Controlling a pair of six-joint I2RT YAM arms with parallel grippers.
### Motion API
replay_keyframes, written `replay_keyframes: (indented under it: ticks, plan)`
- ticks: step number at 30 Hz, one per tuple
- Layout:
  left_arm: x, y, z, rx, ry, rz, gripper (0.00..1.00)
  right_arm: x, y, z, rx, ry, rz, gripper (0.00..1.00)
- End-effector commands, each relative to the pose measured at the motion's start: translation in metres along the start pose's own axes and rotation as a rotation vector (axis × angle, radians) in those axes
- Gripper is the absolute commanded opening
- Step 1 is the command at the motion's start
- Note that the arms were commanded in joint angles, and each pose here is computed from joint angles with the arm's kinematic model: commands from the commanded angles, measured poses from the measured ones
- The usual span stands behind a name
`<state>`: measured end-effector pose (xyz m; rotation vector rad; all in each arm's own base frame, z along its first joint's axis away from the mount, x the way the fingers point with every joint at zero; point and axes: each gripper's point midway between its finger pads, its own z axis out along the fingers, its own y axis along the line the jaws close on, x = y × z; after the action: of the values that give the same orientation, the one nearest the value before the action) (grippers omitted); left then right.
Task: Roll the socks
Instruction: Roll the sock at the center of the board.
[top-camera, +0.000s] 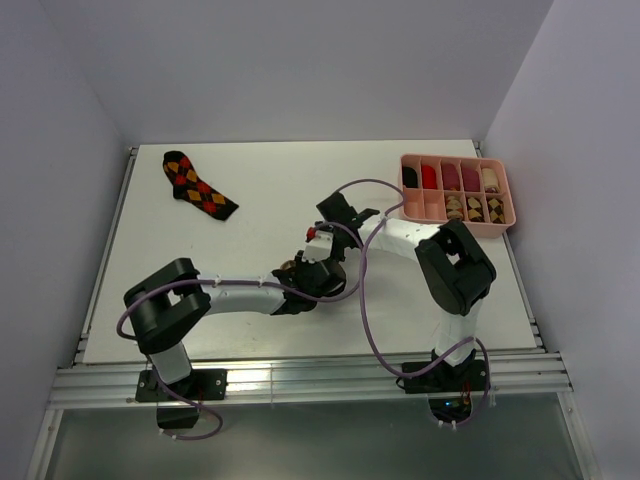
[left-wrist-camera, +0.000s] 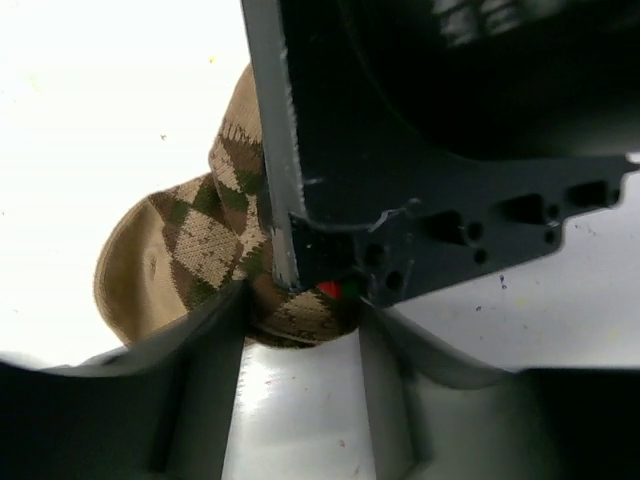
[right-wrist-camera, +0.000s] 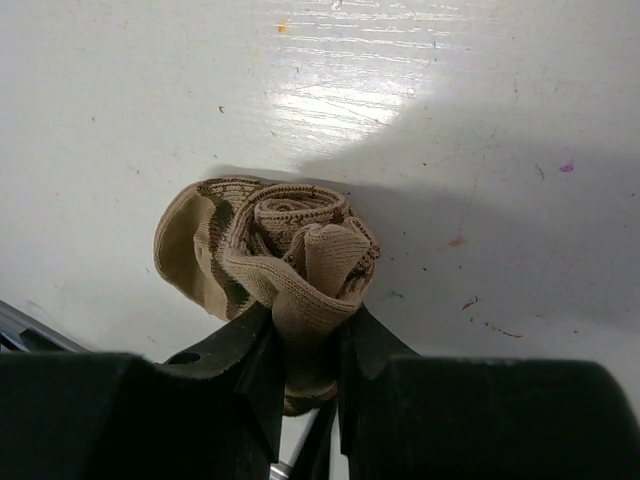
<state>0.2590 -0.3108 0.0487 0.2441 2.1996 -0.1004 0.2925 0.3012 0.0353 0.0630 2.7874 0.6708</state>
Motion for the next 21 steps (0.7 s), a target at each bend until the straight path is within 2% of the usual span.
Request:
replay_keyframes:
  ticks: [1, 3, 4, 6, 7, 10, 14, 16, 17, 21]
  plan:
    - [0.009, 0.003, 0.005, -0.058, 0.024, -0.008, 0.35, 0.023, -0.014, 0.008, 0.079, 0.08, -0.023, 0.0]
    - [0.017, 0.007, 0.007, -0.084, 0.048, -0.024, 0.21, 0.025, -0.012, 0.008, 0.061, 0.084, -0.018, 0.0]
    - [0.024, 0.012, 0.007, -0.099, 0.067, -0.016, 0.1, 0.025, -0.01, 0.006, 0.05, 0.08, -0.016, 0.0]
    - [0.029, 0.015, 0.004, -0.094, 0.087, -0.049, 0.01, 0.024, -0.004, 0.003, 0.016, 0.071, -0.015, 0.0]
    - [0.03, 0.015, 0.003, -0.082, 0.095, -0.069, 0.01, 0.023, -0.001, 0.002, 0.003, 0.065, -0.013, 0.01]
    - [0.031, 0.019, -0.004, -0.023, 0.122, -0.17, 0.01, 0.02, 0.012, -0.007, -0.063, 0.043, -0.006, 0.13]
    - [0.034, 0.027, -0.012, 0.073, 0.178, -0.357, 0.01, 0.005, 0.034, -0.021, -0.174, -0.024, 0.003, 0.39]
    - [0.039, 0.039, -0.015, 0.11, 0.213, -0.462, 0.01, 0.001, 0.04, -0.03, -0.216, -0.052, 0.005, 0.48]
    - [0.036, 0.039, -0.015, 0.131, 0.206, -0.5, 0.01, -0.004, 0.046, -0.033, -0.244, -0.075, 0.008, 0.57]
    - [0.03, 0.051, -0.018, 0.204, 0.203, -0.671, 0.01, -0.009, 0.06, -0.043, -0.333, -0.119, -0.003, 0.7]
